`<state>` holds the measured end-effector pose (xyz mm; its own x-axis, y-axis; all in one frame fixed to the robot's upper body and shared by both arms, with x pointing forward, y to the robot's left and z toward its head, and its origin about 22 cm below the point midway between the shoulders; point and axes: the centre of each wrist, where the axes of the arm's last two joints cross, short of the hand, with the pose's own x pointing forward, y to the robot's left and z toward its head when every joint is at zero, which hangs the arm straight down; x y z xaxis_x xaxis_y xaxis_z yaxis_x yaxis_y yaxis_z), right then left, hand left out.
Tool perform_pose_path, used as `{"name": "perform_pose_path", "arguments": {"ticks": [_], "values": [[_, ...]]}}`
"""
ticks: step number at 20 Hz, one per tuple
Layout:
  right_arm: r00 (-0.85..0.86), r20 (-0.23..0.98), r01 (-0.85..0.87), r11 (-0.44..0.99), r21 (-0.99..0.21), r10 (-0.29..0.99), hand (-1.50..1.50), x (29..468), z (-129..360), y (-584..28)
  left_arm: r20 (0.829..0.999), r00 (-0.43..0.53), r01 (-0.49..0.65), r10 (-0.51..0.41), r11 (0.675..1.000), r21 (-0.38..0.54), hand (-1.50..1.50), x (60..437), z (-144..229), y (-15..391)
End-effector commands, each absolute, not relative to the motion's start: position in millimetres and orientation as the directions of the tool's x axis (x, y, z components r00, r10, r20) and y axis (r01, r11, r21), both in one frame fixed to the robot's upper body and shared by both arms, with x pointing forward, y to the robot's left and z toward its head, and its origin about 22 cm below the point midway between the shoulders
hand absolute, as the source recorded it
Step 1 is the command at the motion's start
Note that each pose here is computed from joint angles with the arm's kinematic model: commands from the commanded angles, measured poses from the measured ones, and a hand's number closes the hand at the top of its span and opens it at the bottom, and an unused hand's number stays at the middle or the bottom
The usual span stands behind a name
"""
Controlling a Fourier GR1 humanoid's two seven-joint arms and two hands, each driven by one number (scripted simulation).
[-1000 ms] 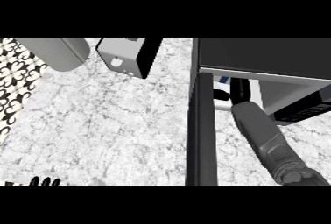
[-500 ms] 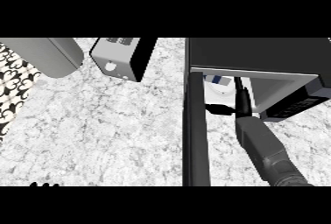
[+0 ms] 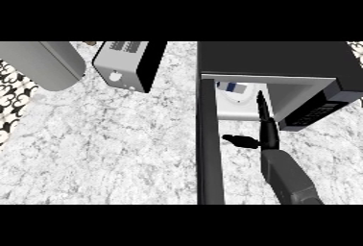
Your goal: Pick up the milk, place it into the microwave and close the microwave
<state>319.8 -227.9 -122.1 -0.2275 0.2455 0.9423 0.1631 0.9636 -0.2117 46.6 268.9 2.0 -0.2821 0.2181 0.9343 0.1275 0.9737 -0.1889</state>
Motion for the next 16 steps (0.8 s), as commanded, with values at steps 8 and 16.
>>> {"name": "perform_pose_path", "arguments": {"ticks": [8,16], "values": [[-0.243,0.966,0.015,0.996,-0.088,0.089,-1.50,261,-157,-267,0.958,-0.215,0.199,0.192,0.968,-0.149,-1.50,38,-12,246],[-0.268,0.955,0.094,0.990,-0.101,0.123,-1.50,238,-148,-300,0.965,-0.164,0.245,0.203,0.956,-0.160,-1.50,59,-10,245]]}}
